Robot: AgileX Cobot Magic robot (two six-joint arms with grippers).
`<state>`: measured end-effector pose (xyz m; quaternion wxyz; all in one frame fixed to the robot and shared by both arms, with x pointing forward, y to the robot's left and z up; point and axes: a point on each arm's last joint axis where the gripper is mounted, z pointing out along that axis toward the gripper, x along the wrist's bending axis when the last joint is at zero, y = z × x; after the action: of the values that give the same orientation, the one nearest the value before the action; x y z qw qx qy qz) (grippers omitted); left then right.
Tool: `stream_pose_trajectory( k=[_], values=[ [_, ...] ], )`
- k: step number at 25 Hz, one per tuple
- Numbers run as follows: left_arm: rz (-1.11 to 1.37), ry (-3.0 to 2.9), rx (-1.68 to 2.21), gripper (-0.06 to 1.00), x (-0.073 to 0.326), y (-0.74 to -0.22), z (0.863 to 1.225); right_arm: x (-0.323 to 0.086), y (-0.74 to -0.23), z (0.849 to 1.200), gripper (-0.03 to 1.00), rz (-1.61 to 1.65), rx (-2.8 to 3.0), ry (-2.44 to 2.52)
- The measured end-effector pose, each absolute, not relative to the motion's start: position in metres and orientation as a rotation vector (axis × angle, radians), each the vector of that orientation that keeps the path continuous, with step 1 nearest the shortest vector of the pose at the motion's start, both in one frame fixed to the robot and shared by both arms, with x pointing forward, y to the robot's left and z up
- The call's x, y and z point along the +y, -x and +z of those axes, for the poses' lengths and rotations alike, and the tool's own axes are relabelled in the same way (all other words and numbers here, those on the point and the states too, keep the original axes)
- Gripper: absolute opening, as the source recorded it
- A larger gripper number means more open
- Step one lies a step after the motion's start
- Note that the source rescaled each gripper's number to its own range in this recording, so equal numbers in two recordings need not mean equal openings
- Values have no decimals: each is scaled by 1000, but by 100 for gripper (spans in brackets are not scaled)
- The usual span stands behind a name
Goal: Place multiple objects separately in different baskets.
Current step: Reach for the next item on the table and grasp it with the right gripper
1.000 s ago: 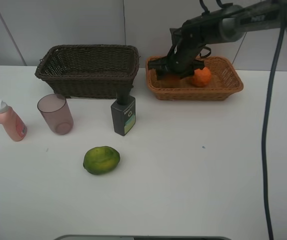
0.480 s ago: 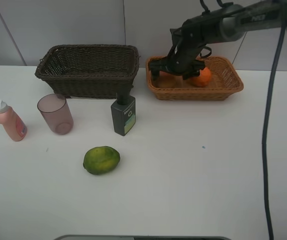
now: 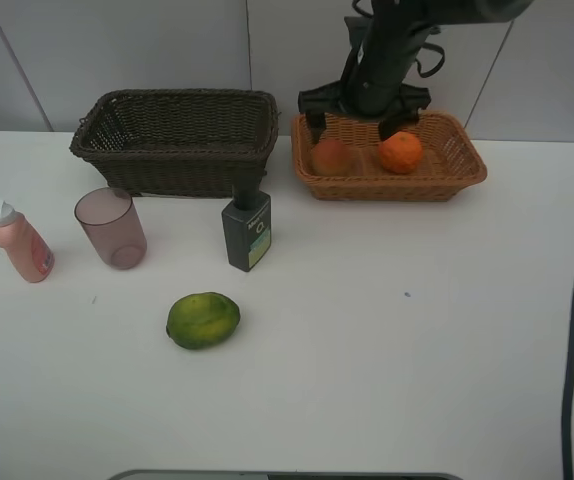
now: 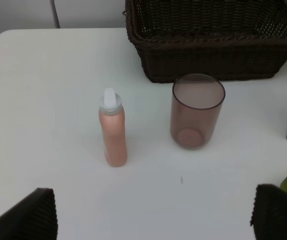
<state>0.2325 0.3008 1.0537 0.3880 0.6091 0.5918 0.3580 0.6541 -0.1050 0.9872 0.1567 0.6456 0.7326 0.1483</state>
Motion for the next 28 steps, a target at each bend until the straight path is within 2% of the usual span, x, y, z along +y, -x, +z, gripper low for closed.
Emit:
stream_pose_trajectory(
  k=[7, 14, 19, 28],
  values=[
    [911, -1550, 1506, 99, 301, -232, 1054, -85, -616, 1011, 100, 246, 2196, -1831],
    [911, -1550, 1506, 99, 301, -232, 1054, -47, -575, 1038, 100, 293, 2282, -1763],
    [911, -1550, 1506, 99, 301, -232, 1054, -32, -559, 1039, 100, 317, 2306, -1849],
    [911, -1550, 1506, 99, 301, -232, 1054, -27, -558, 1040, 100, 404, 2138, -2112]
  ],
)
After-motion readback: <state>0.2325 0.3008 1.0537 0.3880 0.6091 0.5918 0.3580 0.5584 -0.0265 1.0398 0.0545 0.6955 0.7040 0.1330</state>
